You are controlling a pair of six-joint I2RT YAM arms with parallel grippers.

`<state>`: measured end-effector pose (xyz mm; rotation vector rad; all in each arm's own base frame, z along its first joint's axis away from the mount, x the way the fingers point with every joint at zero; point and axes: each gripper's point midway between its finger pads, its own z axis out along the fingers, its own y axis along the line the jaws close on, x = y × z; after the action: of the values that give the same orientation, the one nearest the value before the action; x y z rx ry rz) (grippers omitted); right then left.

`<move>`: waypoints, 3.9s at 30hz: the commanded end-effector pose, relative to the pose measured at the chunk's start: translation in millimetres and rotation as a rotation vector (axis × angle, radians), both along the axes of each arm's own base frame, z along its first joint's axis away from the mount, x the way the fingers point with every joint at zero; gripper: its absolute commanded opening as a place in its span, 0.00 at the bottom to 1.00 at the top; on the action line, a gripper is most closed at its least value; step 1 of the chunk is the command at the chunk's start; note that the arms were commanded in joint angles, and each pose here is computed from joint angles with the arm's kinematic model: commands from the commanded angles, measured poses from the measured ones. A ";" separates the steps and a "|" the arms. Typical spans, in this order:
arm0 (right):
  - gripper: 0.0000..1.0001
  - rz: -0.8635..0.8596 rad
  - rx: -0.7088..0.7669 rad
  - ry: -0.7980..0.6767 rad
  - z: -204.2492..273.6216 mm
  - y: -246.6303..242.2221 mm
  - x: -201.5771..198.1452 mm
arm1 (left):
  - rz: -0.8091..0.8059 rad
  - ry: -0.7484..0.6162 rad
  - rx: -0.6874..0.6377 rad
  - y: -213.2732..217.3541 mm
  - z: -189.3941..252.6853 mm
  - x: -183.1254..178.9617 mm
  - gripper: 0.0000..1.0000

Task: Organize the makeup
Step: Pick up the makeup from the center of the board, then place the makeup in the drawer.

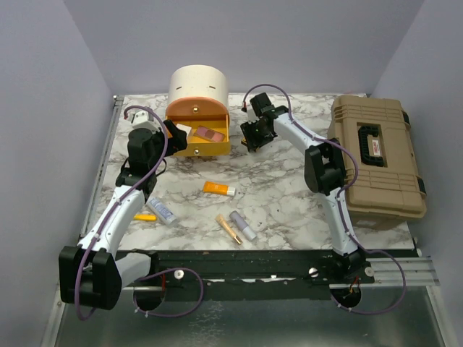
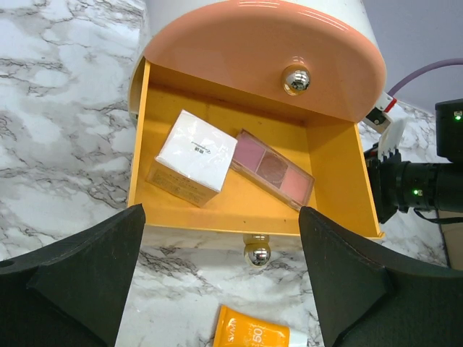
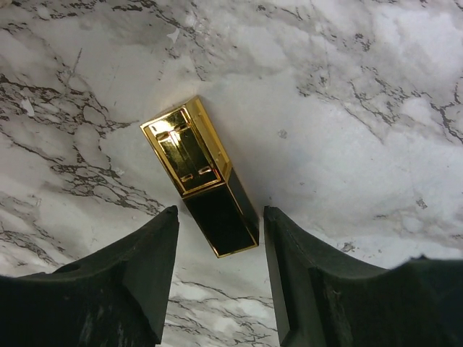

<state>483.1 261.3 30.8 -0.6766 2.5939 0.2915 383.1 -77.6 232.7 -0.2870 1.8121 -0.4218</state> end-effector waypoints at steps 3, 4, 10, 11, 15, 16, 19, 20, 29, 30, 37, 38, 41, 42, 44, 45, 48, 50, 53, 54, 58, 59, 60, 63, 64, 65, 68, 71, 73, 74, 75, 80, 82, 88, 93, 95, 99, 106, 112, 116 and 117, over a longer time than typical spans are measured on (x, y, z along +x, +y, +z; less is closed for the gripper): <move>0.57 0.057 0.015 0.014 -8.2 14.6 -5.6 | 0.028 -0.055 -0.051 3.1 18.6 3.9 0.89; 0.57 0.055 0.001 0.009 -10.3 12.9 -4.2 | 0.026 -0.065 -0.062 1.9 21.3 4.2 0.89; 0.49 0.019 -0.022 0.019 -25.6 7.9 -6.8 | 0.023 -0.070 -0.067 1.4 21.4 4.1 0.89; 0.47 0.001 -0.031 0.027 -31.7 4.6 -8.6 | 0.023 -0.071 -0.066 1.6 21.6 3.7 0.89; 0.26 -0.060 -0.007 0.101 -52.8 3.6 -27.6 | 0.034 -0.075 -0.066 4.1 21.2 2.7 0.89; 0.18 -0.072 0.019 0.119 -53.7 6.9 -32.1 | 0.035 -0.075 -0.069 4.2 20.4 2.7 0.89; 0.12 -0.112 0.119 0.183 -55.1 18.7 -51.4 | 0.035 -0.073 -0.080 3.2 17.9 4.1 0.89; 0.12 -0.122 0.153 0.185 -53.9 21.7 -56.3 | 0.032 -0.072 -0.084 2.3 17.7 4.4 0.89; 0.12 -0.186 0.166 0.169 -41.3 5.3 -82.2 | 0.031 -0.060 -0.057 4.1 14.0 2.6 0.89; 0.12 -0.189 0.169 0.169 -38.8 5.1 -83.3 | 0.031 -0.060 -0.056 4.1 13.6 2.5 0.89; 0.04 -0.258 0.185 0.038 -6.0 -3.4 -68.9 | 0.053 -0.065 -0.058 7.8 14.4 1.2 0.89; 0.05 -0.270 0.205 -0.009 5.5 -4.0 -64.4 | 0.054 -0.062 -0.059 8.1 13.3 1.2 0.89; 0.05 -0.287 0.261 -0.105 44.0 -3.5 -55.8 | 0.052 -0.056 -0.069 6.9 10.9 2.5 0.89; 0.05 -0.284 0.286 -0.140 61.4 -1.3 -51.6 | 0.048 -0.054 -0.070 5.9 9.7 2.8 0.89; 0.05 -0.267 0.314 -0.186 86.1 2.6 -44.6 | 0.050 -0.053 -0.072 6.0 9.0 2.7 0.89; 0.05 -0.260 0.329 -0.207 100.3 5.6 -39.8 | 0.052 -0.054 -0.073 6.4 9.3 2.5 0.88; 0.07 -0.255 0.360 -0.215 124.4 11.8 -35.1 | 0.045 -0.055 -0.072 5.7 9.1 1.8 0.89; 0.07 -0.240 0.404 -0.205 138.1 19.8 -35.5 | 0.027 -0.046 -0.072 2.5 5.9 1.1 0.89; 0.08 -0.183 0.511 -0.203 164.1 38.0 -39.0 | 0.010 -0.023 -0.072 -0.7 -1.3 0.4 0.89; 0.09 -0.164 0.553 -0.213 173.8 43.7 -39.4 | 0.009 -0.020 -0.070 -0.8 -2.7 0.1 0.88; 0.12 -0.079 0.653 -0.226 203.6 61.9 -42.9 | 0.006 -0.011 -0.049 0.3 -5.6 -0.1 0.88; 0.12 -0.054 0.667 -0.223 209.4 66.4 -44.0 | 0.005 -0.013 -0.045 0.2 -4.6 -0.2 0.88; 0.13 -0.028 0.677 -0.214 213.5 71.2 -45.9 | 0.007 -0.012 -0.040 1.1 -4.3 -0.2 0.88; 0.13 0.036 0.684 -0.189 216.2 87.5 -54.0 | 0.009 -0.012 -0.037 1.9 -3.8 -0.2 0.88; 0.13 0.051 0.686 -0.184 216.1 93.0 -56.9 | 0.009 -0.013 -0.038 1.6 -3.7 -0.1 0.88; 0.13 0.067 0.689 -0.179 215.7 98.5 -60.2 | 0.010 -0.012 -0.040 1.6 -3.7 0.0 0.88; 0.13 0.097 0.694 -0.173 214.8 111.0 -67.6 | 0.013 -0.011 -0.044 1.8 -4.0 -0.9 0.88; 0.13 0.151 0.689 -0.177 217.0 121.8 -74.3 | 0.013 -0.006 -0.051 1.1 -6.0 -1.1 0.88; 0.13 0.187 0.674 -0.168 215.3 127.6 -79.0 | 0.011 -0.005 -0.049 1.0 -6.3 -0.5 0.88; 0.14 0.206 0.666 -0.171 215.5 129.8 -80.2 | 0.010 -0.007 -0.048 1.0 -5.7 0.0 0.88; 0.15 0.220 0.658 -0.171 215.0 132.3 -81.2 | 0.012 -0.009 -0.047 1.2 -4.7 0.4 0.88; 0.17 0.297 0.647 -0.138 212.3 145.1 -89.0 | 0.012 -0.010 -0.047 1.1 -3.8 1.3 0.88; 0.17 0.340 0.641 -0.113 210.2 151.5 -95.1 | 0.013 -0.010 -0.047 1.2 -4.2 1.8 0.88; 0.19 0.208 0.513 -0.199 201.1 140.6 -68.8 | 0.010 -0.014 -0.026 2.2 -2.0 2.8 0.88; 0.20 0.208 0.501 -0.176 193.4 144.4 -64.8 | 0.007 -0.015 -0.021 2.4 -0.7 1.9 0.88; 0.21 0.197 0.475 -0.162 183.6 143.9 -60.6 | 0.013 -0.011 -0.023 3.3 -1.6 1.7 0.88; 0.21 0.171 0.403 -0.170 170.3 138.0 -50.7 | 0.015 -0.009 -0.031 2.8 -1.8 0.6 0.88; 0.25 0.170 0.340 -0.212 165.1 130.1 -40.5 | 0.014 0.003 -0.045 1.5 -5.7 -0.8 0.88; 0.31 0.193 0.420 -0.252 182.3 146.0 -36.6 | 0.010 0.011 -0.050 1.0 -6.7 -2.8 0.88; 0.31 0.148 0.372 -0.272 169.3 144.4 -29.2 | 0.013 0.007 -0.045 2.1 -4.2 -4.2 0.88; 0.31 0.155 0.364 -0.273 166.2 144.1 -29.4 | 0.016 0.007 -0.046 2.7 -3.9 -4.3 0.88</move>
<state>444.7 398.0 205.3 -0.7313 2.1810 0.7064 382.6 -76.5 222.7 -0.3305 1.8099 -0.4456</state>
